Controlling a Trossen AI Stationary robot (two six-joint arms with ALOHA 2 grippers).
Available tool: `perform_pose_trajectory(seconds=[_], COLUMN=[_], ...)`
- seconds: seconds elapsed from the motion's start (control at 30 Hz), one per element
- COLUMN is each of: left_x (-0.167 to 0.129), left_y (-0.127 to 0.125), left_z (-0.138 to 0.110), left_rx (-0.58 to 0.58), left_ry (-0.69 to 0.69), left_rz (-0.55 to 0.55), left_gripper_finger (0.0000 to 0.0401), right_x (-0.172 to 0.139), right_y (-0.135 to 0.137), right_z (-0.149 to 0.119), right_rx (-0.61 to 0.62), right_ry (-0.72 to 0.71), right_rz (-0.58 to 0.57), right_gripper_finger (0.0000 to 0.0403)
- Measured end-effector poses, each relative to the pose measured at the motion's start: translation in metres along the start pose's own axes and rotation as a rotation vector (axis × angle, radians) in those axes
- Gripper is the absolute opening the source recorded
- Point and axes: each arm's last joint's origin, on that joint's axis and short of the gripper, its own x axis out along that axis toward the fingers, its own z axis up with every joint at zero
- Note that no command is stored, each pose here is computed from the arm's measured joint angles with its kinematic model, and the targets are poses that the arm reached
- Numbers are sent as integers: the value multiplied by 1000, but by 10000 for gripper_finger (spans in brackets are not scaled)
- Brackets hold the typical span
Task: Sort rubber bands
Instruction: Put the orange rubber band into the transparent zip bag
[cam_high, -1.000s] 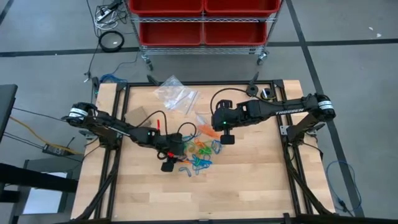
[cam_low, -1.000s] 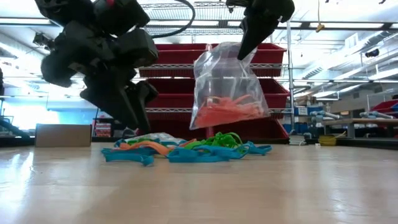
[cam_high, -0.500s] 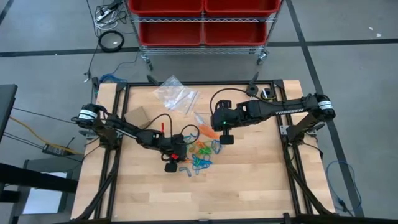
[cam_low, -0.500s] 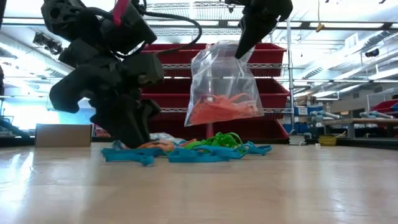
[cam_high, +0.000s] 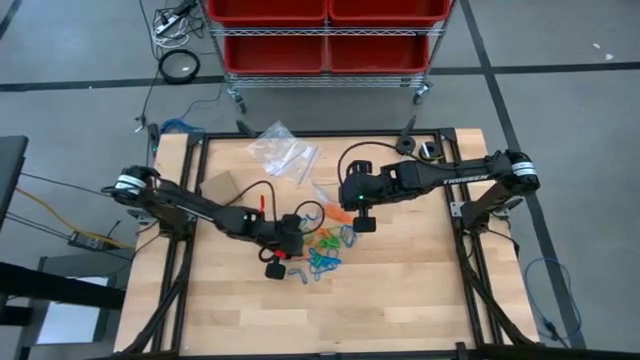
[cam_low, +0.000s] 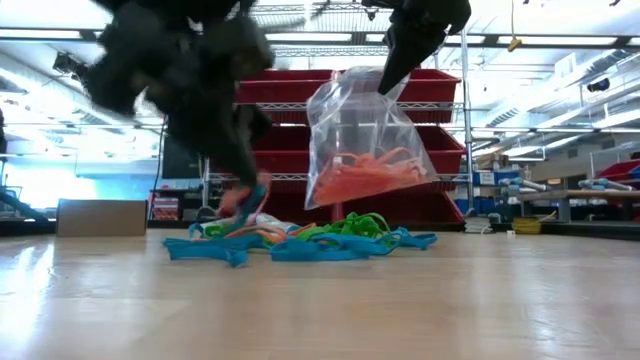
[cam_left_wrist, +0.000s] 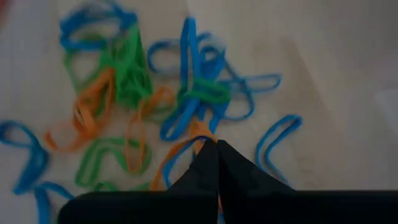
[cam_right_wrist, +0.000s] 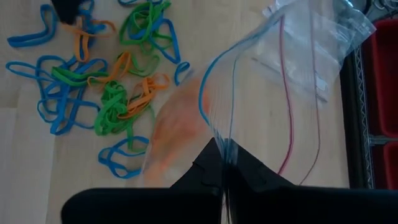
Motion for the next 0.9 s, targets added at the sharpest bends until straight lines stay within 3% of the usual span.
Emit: perform_pose_trajectory(seconds=[0.13, 0.3, 0.53, 0.77, 0.9], left_x=[-20, -18, -8, -4, -2], left_y=[-2, -1, -12, -20, -20], left_z=[17, 1, -18, -34, -37], left_rx=[12, -35, -74, -107, -97], left_ry=[-90, 40, 51, 96, 54], left_rz=[-2, -43, -215, -209, -204], left_gripper_finger=[2, 9, 79, 30, 30], right_x=[0, 0, 0, 0, 0], right_y=[0, 0, 0, 0, 0], right_z=[0, 1, 1, 1, 3], right_rx=[0, 2, 2, 1, 5], right_ry=[0, -6, -6, -11, -30], right_rz=[0, 8, 15, 17, 15], right_gripper_finger=[0, 0, 0, 0, 0])
